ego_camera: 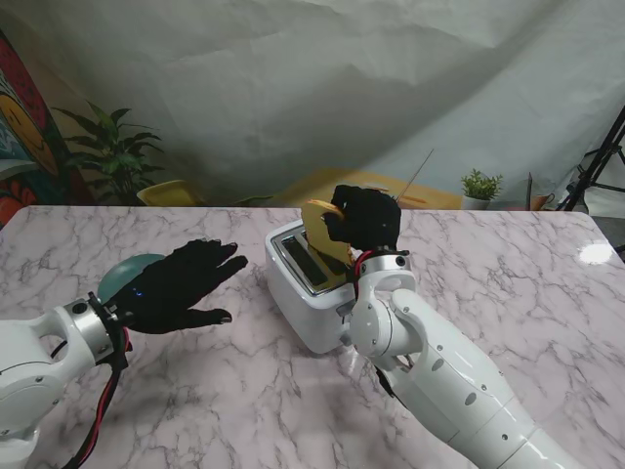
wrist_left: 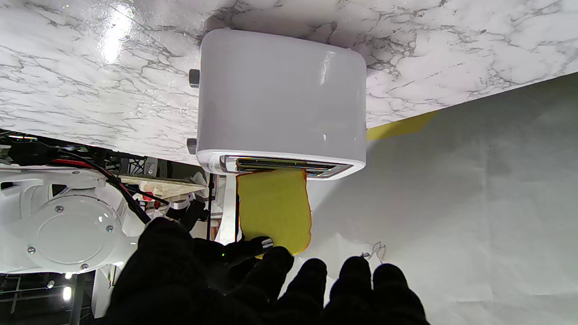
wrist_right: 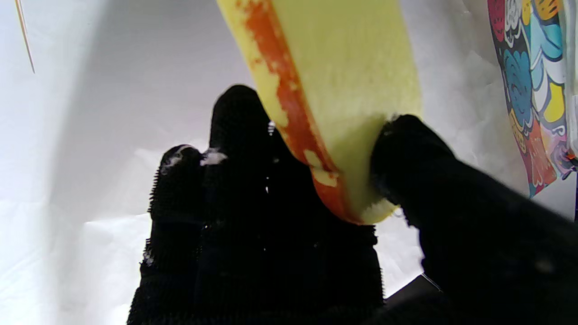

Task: Toast the toast slices

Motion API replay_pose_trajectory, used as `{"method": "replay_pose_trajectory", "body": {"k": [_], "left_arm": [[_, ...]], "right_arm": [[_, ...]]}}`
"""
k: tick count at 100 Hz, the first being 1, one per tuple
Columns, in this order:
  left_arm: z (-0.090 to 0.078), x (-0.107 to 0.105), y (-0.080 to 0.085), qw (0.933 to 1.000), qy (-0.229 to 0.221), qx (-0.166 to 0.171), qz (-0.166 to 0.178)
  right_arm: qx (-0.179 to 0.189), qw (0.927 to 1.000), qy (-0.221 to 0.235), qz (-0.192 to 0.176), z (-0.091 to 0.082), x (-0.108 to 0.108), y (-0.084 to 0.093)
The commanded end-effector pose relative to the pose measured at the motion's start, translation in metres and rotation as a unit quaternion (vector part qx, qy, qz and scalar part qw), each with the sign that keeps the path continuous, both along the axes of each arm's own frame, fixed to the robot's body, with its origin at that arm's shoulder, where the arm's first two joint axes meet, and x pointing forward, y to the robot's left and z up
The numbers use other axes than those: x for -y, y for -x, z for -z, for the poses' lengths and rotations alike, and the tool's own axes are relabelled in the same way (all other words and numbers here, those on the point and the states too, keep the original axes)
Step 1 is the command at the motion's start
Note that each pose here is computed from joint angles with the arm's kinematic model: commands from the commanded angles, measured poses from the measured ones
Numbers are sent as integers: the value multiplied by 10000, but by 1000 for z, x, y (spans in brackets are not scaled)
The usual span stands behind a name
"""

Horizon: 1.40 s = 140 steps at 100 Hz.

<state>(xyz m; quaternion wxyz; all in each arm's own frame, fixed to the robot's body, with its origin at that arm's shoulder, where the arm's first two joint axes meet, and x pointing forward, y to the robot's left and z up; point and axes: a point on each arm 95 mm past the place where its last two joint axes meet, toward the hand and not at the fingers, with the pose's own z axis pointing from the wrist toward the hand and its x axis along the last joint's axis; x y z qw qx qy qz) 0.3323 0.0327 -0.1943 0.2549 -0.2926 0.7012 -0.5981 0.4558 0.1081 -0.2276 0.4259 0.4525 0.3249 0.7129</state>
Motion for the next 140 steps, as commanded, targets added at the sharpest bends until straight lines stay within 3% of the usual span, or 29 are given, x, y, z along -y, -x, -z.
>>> {"method": "replay_pose_trajectory", "body": {"k": [1,42,88,140], "left_arm": [[3,1,0,10000,-41,-66,11],[4,1,0,10000,-54,-68,7],[4,0,0,9999,-110,-68,24],[6,2,-2,9999,-104,-87,60]], "right_arm": [[98,9999,-32,-28,-7,-2,0],[107,9998,-166,-5,-6,-7,-5],[6,9971,-608,458,12,-14,-12],[236,9957,-624,643,10,-10,-9]]}}
